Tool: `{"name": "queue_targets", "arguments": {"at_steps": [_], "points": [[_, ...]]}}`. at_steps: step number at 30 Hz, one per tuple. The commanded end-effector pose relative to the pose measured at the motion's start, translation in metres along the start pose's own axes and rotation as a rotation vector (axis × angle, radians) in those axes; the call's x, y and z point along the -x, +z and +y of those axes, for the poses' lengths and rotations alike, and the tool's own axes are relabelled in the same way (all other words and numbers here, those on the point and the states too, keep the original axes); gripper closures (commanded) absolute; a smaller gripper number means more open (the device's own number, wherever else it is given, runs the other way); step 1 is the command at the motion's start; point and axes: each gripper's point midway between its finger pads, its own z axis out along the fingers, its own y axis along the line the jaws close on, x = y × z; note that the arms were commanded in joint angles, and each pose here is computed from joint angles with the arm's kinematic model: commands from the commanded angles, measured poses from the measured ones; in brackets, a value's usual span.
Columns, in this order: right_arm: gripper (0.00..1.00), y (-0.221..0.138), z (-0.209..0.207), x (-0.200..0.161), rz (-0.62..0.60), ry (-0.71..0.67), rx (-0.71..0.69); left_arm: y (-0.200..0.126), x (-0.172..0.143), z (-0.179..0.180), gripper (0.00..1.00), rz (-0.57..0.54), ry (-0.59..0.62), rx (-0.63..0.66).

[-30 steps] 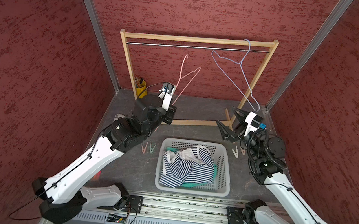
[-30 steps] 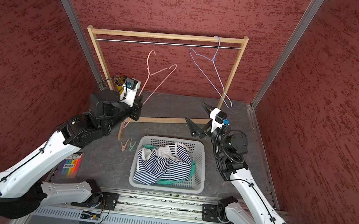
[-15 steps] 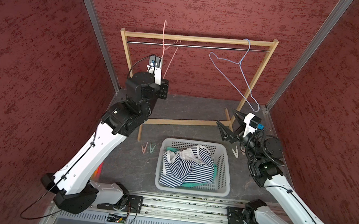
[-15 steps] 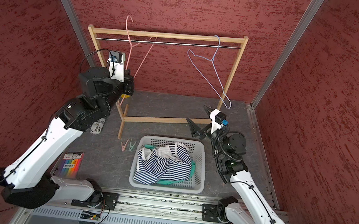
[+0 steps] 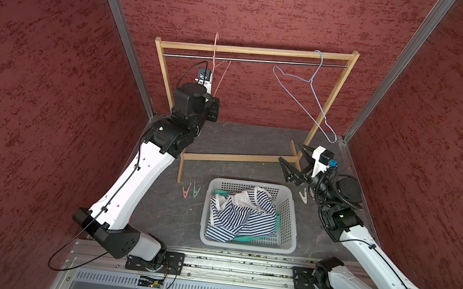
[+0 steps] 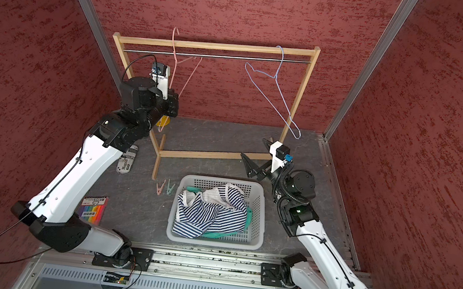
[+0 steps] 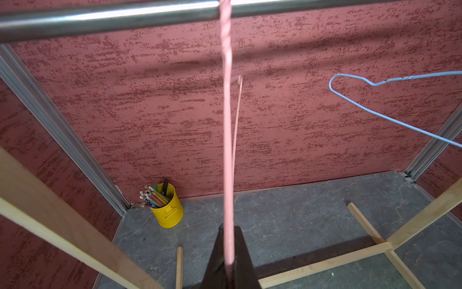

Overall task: Remove the clothespins securing tank tops to the hanger
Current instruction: Place the hanger on the clothesline.

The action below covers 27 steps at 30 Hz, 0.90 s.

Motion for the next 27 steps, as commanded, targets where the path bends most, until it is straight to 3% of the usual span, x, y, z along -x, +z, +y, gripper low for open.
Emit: {"name": "queue_targets", "arguments": {"at_steps": [1,7,11,14,16,23,27], "points": [[0.01,-0.002,-0.002,-0.002,0.009,-0.001,-0.021,0.001,-0.009,-0.005,1.0,0.013,-0.049,-0.039],[0.01,-0.005,-0.006,-0.018,0.058,0.015,-0.044,0.004,-0.041,-0.009,1.0,0.07,-0.065,-0.058],[0.01,-0.005,-0.006,-0.023,0.073,0.026,-0.048,-0.001,-0.051,-0.011,0.86,0.062,-0.082,-0.08],[0.01,-0.004,-0.007,-0.023,0.072,0.028,-0.051,-0.005,-0.053,-0.014,0.5,0.04,-0.081,-0.11],[0.01,-0.004,-0.009,-0.023,0.068,0.029,-0.058,-0.011,-0.055,-0.022,0.01,0.014,-0.07,-0.156],[0.01,-0.005,-0.025,-0.029,0.054,0.058,-0.145,-0.038,-0.081,-0.011,0.0,-0.092,-0.079,-0.148],[0.01,-0.004,-0.034,-0.027,0.036,0.071,-0.182,-0.069,-0.085,-0.008,0.0,-0.266,-0.098,-0.208]]}}
